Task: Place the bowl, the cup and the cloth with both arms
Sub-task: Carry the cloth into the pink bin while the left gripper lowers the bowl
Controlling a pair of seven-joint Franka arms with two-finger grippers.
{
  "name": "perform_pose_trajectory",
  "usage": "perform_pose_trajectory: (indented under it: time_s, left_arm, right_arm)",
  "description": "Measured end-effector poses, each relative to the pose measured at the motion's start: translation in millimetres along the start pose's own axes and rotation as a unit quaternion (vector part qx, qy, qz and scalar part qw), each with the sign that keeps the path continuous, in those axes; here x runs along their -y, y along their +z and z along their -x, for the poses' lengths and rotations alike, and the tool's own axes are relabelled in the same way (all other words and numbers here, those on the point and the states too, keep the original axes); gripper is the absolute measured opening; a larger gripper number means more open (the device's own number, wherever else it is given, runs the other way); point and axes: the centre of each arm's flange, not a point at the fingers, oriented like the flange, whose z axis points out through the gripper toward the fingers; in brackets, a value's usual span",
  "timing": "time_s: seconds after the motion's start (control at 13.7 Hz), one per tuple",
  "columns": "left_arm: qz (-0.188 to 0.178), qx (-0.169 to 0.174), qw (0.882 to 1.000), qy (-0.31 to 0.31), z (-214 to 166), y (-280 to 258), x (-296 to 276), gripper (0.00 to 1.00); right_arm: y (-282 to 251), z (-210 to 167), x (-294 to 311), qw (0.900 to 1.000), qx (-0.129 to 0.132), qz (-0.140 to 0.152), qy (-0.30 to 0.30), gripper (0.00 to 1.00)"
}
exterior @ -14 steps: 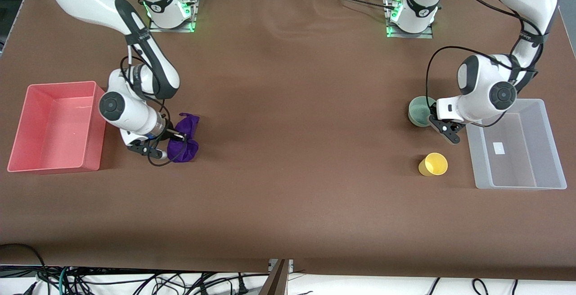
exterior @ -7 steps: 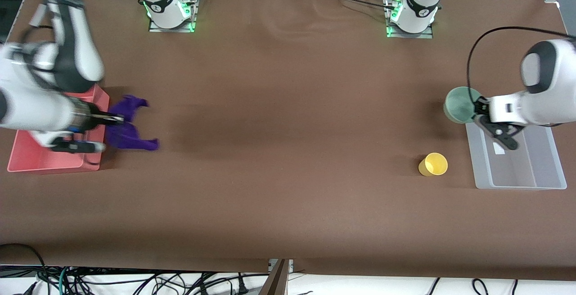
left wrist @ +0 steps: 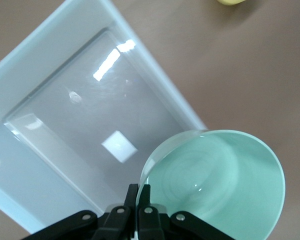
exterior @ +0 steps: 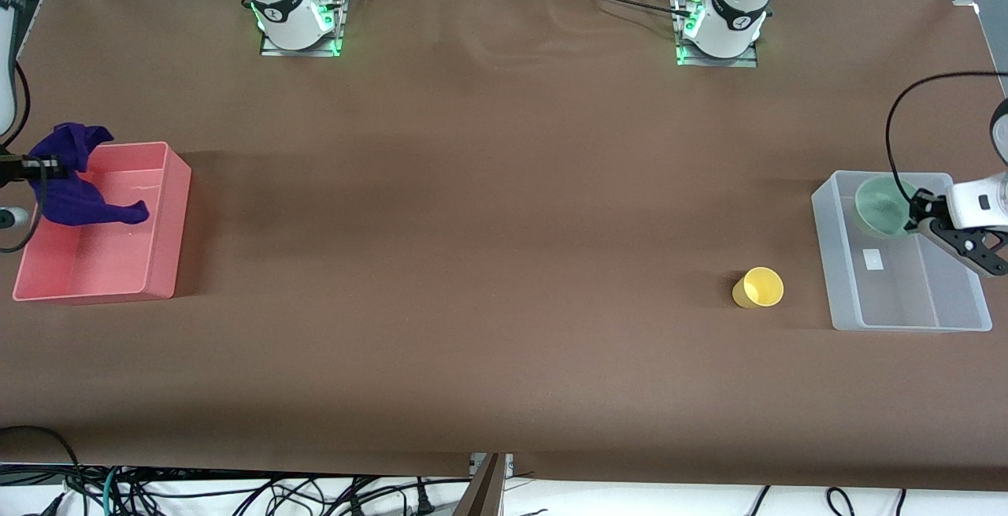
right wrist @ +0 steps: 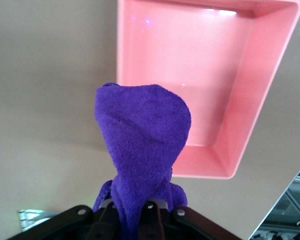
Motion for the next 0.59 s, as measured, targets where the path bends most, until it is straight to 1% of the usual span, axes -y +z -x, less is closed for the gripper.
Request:
perform_pose_trajectory:
  time_s: [0.29,0.51,0.59]
  left_arm:
    - [-0.009,-0.022,1.000,-0.005,19,79,33,0.03]
    - [-0.009,-0.028,1.000,-0.004,21,106,38,0.04]
    - [-0.009,-0.028,1.000,-0.004,21,108,39,0.08]
  right_arm:
    - [91,-1,-44,1.000,0.003,0.006,-0.003,0.07]
    - [154,-2,-58,1.000,0.009,0.011,0.001,0.07]
    - [171,-4,-58,1.000,0.009,0.012,0.002,0.07]
